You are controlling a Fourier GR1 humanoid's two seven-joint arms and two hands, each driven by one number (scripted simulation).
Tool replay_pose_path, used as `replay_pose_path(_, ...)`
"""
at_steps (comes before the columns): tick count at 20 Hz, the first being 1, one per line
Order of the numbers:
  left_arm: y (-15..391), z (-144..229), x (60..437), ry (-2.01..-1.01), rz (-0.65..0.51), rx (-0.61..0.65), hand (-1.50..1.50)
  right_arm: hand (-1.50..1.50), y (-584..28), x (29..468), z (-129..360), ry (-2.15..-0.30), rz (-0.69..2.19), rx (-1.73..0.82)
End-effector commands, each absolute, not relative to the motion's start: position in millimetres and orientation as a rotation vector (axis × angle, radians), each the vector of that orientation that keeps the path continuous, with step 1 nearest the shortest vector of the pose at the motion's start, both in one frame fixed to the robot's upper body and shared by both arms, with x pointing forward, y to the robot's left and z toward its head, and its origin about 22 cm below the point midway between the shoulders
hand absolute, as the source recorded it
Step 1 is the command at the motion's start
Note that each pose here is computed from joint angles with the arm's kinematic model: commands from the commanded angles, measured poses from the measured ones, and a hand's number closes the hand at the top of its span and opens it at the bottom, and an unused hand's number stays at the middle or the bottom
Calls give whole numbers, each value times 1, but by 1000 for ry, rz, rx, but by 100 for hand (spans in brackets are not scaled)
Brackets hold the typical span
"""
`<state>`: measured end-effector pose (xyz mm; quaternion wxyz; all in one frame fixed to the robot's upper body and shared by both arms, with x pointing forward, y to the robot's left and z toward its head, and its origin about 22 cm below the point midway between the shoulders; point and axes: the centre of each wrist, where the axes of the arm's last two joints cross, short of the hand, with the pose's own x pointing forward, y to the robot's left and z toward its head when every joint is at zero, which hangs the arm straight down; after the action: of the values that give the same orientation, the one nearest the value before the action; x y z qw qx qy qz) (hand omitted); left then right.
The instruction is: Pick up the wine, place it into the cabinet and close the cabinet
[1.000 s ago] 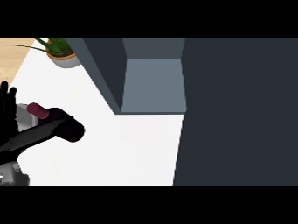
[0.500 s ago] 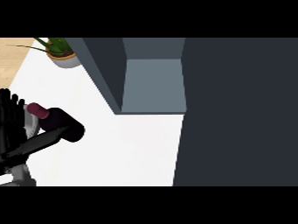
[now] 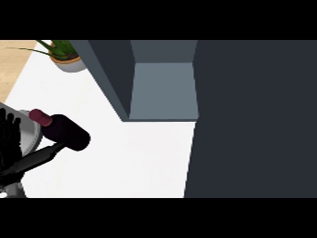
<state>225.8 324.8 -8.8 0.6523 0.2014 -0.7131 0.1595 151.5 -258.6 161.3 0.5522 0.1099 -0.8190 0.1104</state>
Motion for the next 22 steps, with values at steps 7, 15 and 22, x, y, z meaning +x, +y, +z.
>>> replay_pose_path(7, 337, -36, 231, -1578, 329, 475, -150, -150, -250, 122, 189, -1971, 280, 354)
replay_pose_path(15, 339, -92, 222, -1564, 294, 390, -150, -150, -251, 147, 175, -1953, 261, 352)
replay_pose_path(22, 359, -98, 247, -1553, 297, 389, -150, -150, -247, 137, 179, -1966, 257, 359)
